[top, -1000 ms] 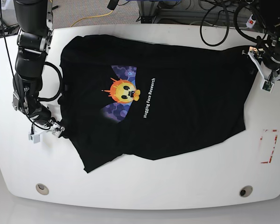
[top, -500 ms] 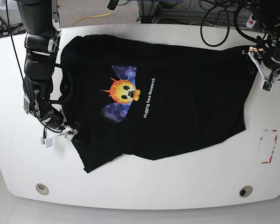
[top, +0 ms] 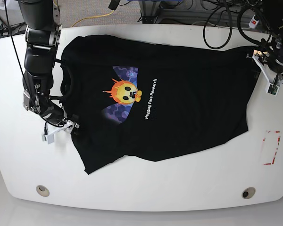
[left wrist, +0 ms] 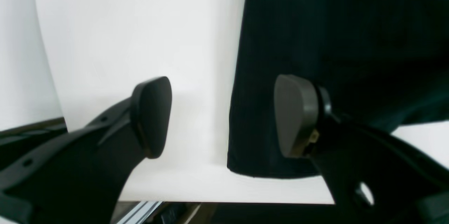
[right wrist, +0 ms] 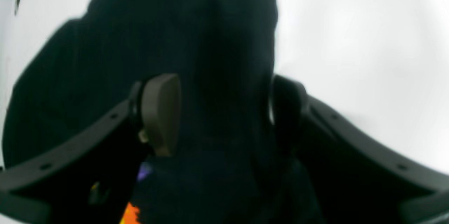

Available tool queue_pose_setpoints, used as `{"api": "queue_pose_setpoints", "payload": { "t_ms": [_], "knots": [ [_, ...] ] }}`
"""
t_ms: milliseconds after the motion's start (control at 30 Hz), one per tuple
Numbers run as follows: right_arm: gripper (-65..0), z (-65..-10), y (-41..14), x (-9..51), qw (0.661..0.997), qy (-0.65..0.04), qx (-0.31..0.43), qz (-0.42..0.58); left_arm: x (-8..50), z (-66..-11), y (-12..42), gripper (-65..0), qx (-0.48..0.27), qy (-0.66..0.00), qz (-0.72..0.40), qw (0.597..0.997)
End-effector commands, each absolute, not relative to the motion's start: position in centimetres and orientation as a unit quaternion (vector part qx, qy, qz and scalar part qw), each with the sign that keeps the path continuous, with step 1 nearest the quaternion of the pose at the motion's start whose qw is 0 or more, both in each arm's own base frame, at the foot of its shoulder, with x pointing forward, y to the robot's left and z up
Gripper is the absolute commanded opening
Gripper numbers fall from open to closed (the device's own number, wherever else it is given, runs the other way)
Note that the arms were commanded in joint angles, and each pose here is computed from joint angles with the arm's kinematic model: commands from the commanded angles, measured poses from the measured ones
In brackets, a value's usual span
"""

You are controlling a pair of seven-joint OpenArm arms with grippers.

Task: Fold the T-shirt properly
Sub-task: 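Grasp the shirt's side edges with both grippers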

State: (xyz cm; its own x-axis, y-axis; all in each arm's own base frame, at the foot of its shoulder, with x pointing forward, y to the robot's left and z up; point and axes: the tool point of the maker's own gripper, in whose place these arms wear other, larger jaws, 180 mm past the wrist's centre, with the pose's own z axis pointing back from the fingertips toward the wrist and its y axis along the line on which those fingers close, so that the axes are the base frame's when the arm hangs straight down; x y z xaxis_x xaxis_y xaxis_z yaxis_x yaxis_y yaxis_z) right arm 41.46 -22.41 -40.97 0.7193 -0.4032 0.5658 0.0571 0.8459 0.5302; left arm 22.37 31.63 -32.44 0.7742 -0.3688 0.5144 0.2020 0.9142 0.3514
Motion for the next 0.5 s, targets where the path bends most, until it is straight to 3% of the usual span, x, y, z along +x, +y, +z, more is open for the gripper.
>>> {"api": "queue_pose_setpoints", "payload": {
  "t_ms": [0, 333, 433, 467],
  "knots": [
    [-25.5, -39.3, -23.1, 42.2, 0.893, -0.363, 0.239, -0.116, 22.8, -31.5, 32.0, -22.9, 0.149, -0.311, -0.157, 0.925],
    [-26.0, -40.1, -25.7, 40.5, 0.906, -0.347, 0.214, -0.112, 22.8, -31.5, 31.9, -22.9, 0.148, -0.311, -0.158, 0.925],
    [-33.6, -40.2, -25.7, 40.4, 0.907, -0.345, 0.213, -0.112, 22.9, -31.5, 31.8, -22.8, 0.148, -0.311, -0.159, 0.925],
    [-39.0, -40.3, -25.7, 40.3, 0.908, -0.344, 0.213, -0.112, 22.9, -31.5, 31.8, -22.6, 0.147, -0.312, -0.158, 0.925]
  ]
}}
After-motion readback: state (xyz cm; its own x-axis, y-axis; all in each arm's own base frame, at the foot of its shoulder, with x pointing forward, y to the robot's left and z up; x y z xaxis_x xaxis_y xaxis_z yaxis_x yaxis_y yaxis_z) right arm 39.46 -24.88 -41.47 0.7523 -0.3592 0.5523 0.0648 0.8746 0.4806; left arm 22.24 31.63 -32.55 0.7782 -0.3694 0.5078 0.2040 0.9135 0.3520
